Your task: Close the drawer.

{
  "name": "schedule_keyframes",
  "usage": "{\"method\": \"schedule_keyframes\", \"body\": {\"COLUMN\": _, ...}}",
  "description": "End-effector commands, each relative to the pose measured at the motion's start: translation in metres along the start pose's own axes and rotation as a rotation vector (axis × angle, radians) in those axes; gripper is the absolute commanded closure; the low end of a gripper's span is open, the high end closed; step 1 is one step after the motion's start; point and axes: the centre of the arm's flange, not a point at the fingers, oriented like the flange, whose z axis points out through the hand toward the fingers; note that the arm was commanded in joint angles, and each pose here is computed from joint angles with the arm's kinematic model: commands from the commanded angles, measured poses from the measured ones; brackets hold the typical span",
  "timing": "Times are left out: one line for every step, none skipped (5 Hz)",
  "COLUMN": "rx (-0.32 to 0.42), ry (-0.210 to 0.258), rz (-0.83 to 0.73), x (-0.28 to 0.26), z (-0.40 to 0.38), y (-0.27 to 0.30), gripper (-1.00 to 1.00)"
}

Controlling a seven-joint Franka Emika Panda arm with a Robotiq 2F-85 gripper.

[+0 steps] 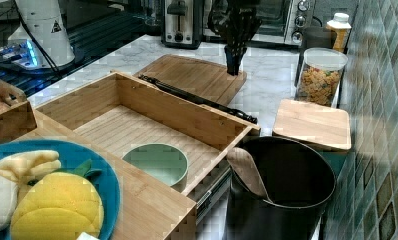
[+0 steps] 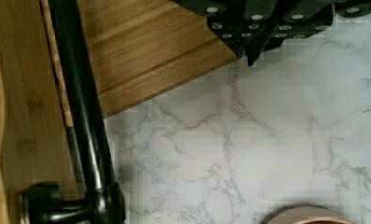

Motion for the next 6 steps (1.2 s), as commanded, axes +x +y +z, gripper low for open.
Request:
{"method": "schedule_keyframes", "body": {"rx": -0.045, "ry": 0.077, "rz": -0.213, "x": 0.035, "z": 0.009, "y": 0.032, "gripper": 1.00}}
{"method": "schedule_keyframes", "body": {"rx": -0.057, "ry": 0.048, "rz": -0.237, "x": 0.039, "z": 0.006, "y": 0.043, "gripper": 1.00}}
{"method": "schedule_keyframes", "body": {"rx": -0.043, "ry": 0.024, "rz": -0.252, "x": 0.045, "z": 0.008, "y": 0.059, "gripper": 1.00}}
{"method": "schedule_keyframes", "body": {"rx": -0.033, "ry": 0.007, "rz": -0.254, "x": 0.046, "z": 0.010, "y": 0.080, "gripper": 1.00}}
{"method": "schedule_keyframes", "body": {"rx": -0.025, "ry": 0.029, "rz": -0.240, "x": 0.040, "z": 0.016, "y": 0.108, "gripper": 1.00}}
{"method": "schedule_keyframes", "body": {"rx": -0.025, "ry": 0.022, "rz": -0.200, "x": 0.036, "z": 0.018, "y": 0.137, "gripper": 1.00}}
